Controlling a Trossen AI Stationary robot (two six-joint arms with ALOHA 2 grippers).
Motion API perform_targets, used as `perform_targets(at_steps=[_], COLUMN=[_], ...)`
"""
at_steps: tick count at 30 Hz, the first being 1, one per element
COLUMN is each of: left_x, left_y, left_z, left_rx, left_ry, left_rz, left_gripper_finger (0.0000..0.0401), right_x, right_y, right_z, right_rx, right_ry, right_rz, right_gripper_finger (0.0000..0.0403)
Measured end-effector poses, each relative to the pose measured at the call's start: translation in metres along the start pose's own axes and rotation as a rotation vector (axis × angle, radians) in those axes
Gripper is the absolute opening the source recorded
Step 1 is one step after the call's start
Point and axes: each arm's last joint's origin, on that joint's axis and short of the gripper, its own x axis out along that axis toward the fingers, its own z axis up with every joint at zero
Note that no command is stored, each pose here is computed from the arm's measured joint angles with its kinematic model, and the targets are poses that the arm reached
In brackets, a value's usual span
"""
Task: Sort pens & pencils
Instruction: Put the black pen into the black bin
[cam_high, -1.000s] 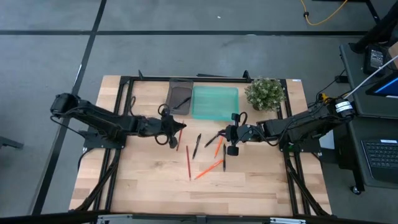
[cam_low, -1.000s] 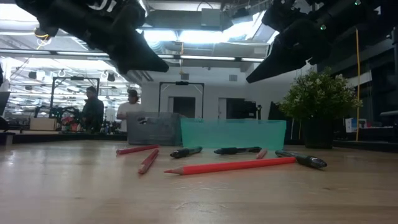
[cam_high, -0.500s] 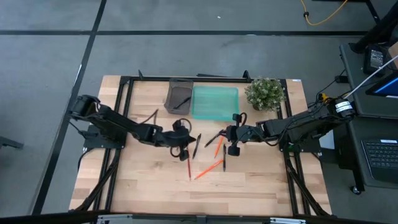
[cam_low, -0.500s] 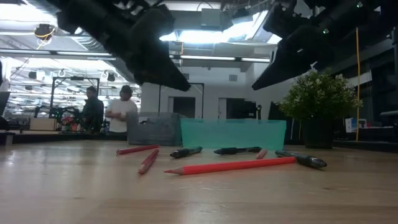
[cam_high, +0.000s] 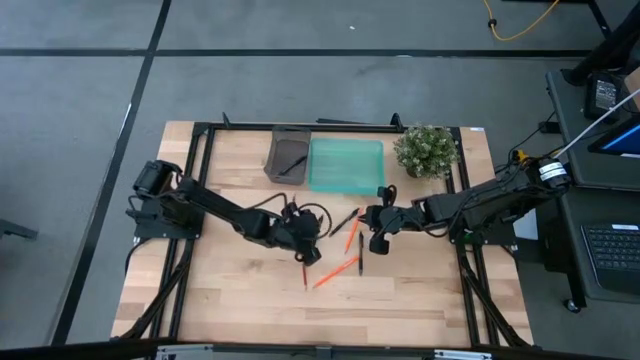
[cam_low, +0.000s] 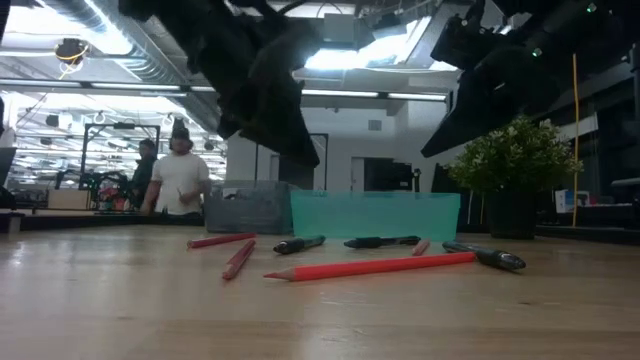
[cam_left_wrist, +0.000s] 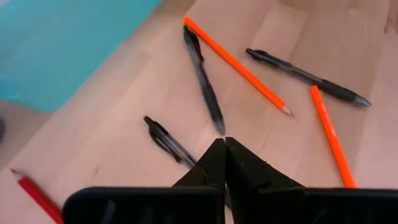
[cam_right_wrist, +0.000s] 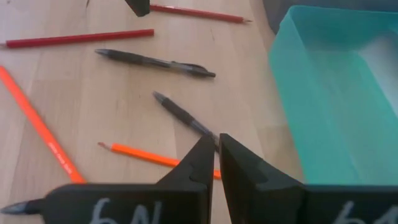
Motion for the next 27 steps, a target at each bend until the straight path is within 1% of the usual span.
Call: perform_targets(at_steps=[3,7,12,15,23,27], left_x=[0.003,0.004,0.008,0.008,0.009,0.011], left_y=[-0.006,-0.003,0.000,0.001,0.001,0.006], left_z=[0.004,0.008,0.010,0.010,0.010,0.013], left_rx=[-0.026,-0.076,-0.093,-0.086,-0.094,-0.134], left_ry=[0.041,0.099,0.134,0.139,0.154,0.152], left_rz=[0.029,0.083,0.063,0.065,0.050,0.062], left_gripper_finger=[0.0000,0.0000,0.0006,0.0025,0.0098,0.0113], right_x=[-0.001,-0.001,-0.001,-0.002,-0.002,-0.002], right_y=[0.002,0.002,0.004,0.004,0.004,0.004], right_z=[0.000,-0.001,-0.002,-0.002,-0.003,-0.003], right_rx=[0.002,0.015,0.009,0.007,0.002,0.001], right_ry=[0.001,0.008,0.013,0.015,0.022,0.022], right_rz=[0.005,0.005,0.009,0.010,0.009,0.009], right_gripper_finger=[0.0029,0.0029,0.0029,0.0029,0.0029,0.0029])
